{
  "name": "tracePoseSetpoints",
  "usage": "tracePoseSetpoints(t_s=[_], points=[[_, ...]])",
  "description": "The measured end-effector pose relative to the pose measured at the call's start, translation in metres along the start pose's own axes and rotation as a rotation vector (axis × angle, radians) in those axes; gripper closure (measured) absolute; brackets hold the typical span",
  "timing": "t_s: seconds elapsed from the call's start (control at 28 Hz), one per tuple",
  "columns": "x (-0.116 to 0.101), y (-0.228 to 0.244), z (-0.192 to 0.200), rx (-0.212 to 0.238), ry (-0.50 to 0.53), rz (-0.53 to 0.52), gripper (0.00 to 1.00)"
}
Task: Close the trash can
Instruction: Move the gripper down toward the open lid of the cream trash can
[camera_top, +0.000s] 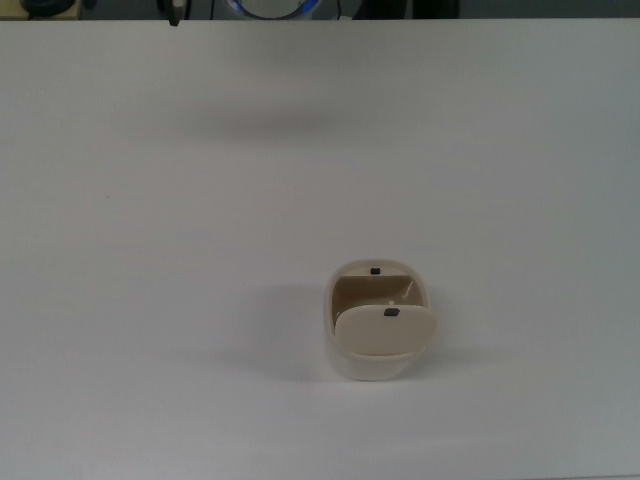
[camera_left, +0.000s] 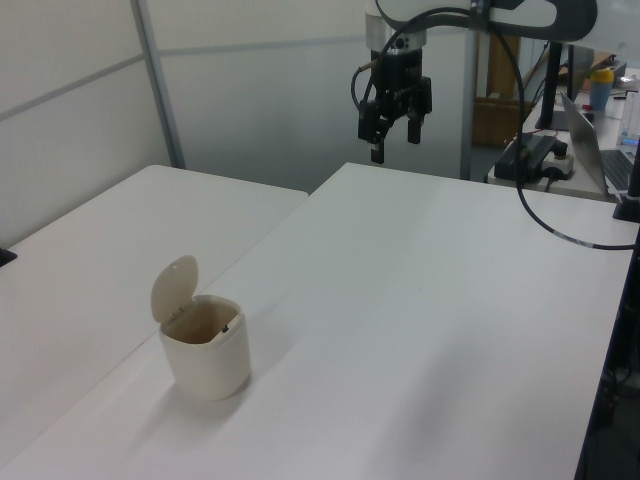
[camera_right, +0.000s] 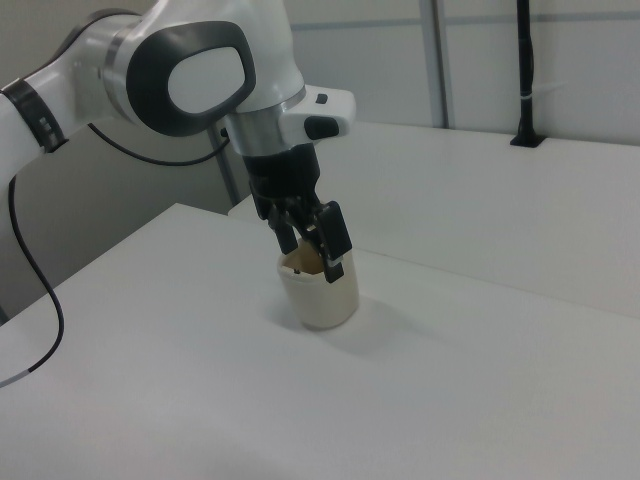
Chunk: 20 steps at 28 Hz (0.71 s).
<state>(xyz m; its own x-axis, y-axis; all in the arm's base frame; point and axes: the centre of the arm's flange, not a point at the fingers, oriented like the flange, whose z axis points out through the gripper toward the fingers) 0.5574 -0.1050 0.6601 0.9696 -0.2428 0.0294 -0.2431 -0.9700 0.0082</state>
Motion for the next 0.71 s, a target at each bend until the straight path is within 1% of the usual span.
tracePoseSetpoints(t_s=[0.11, 0.29, 0.43, 0.57, 0.71], points=[[0.0, -0.005, 0.0, 0.001, -0.001, -0.012, 0.0], [0.003, -0.033, 0.006, 0.007, 0.003, -0.062, 0.0], [0.013, -0.056, 0.014, 0.02, 0.045, -0.1, 0.0], [0.024, -0.072, 0.026, 0.033, 0.066, -0.119, 0.0], [0.041, -0.095, 0.038, 0.062, 0.136, -0.082, 0.0]])
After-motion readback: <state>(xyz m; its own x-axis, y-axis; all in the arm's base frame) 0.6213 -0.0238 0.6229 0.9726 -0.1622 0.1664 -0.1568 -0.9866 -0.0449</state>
